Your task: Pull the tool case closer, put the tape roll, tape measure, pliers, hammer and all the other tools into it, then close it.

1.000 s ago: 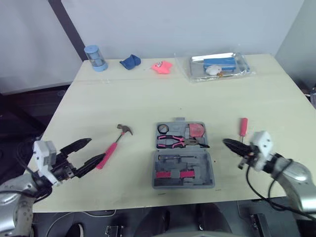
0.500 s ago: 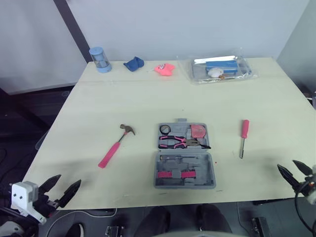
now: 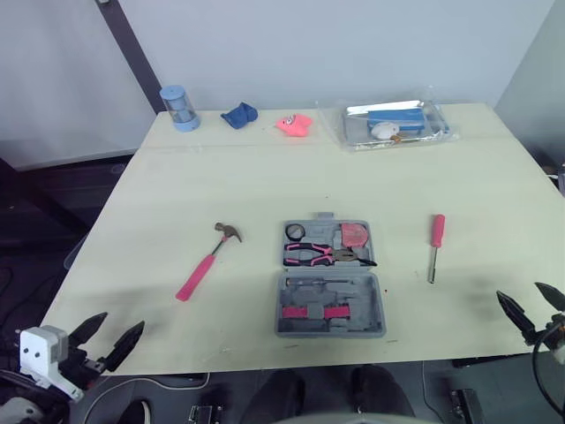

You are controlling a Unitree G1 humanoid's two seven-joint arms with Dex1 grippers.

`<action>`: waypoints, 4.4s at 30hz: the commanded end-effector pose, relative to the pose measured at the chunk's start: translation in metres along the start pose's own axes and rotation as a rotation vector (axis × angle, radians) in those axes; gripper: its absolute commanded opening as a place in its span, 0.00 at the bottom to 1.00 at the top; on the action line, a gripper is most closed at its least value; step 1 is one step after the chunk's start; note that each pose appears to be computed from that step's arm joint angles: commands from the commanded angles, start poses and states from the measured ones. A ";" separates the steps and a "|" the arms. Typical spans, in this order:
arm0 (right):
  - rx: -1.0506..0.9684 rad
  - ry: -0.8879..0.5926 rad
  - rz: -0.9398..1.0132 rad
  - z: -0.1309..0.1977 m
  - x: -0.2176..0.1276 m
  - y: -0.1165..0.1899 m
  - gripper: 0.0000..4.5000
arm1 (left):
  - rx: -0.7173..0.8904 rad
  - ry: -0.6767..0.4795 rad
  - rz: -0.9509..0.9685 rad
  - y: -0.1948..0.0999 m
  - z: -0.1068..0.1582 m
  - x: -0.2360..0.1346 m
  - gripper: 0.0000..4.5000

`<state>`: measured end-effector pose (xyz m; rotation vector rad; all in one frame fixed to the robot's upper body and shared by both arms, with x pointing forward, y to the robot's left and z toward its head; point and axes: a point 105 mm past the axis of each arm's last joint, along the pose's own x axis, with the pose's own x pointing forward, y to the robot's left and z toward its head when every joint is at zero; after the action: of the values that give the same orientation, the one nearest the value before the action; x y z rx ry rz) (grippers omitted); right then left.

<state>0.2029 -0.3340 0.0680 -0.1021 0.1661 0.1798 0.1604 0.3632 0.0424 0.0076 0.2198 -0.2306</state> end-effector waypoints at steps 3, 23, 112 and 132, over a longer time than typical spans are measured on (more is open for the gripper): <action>-0.017 -0.054 0.073 0.023 0.002 0.015 0.99 | 0.028 -0.036 -0.037 -0.004 0.017 0.009 1.00; -0.115 -0.149 0.636 0.083 0.022 0.113 0.99 | 0.155 0.019 -0.096 -0.030 0.064 0.106 1.00; -0.256 -0.303 1.018 0.132 0.026 0.165 1.00 | 0.179 0.203 -0.329 -0.068 0.059 0.195 0.00; -0.252 -0.312 1.045 0.132 0.027 0.169 1.00 | 0.350 0.234 -0.623 -0.093 0.061 0.139 0.00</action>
<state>0.2213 -0.1522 0.1707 -0.2146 -0.0893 1.2331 0.2854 0.2479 0.0551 0.3015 0.4947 -0.8510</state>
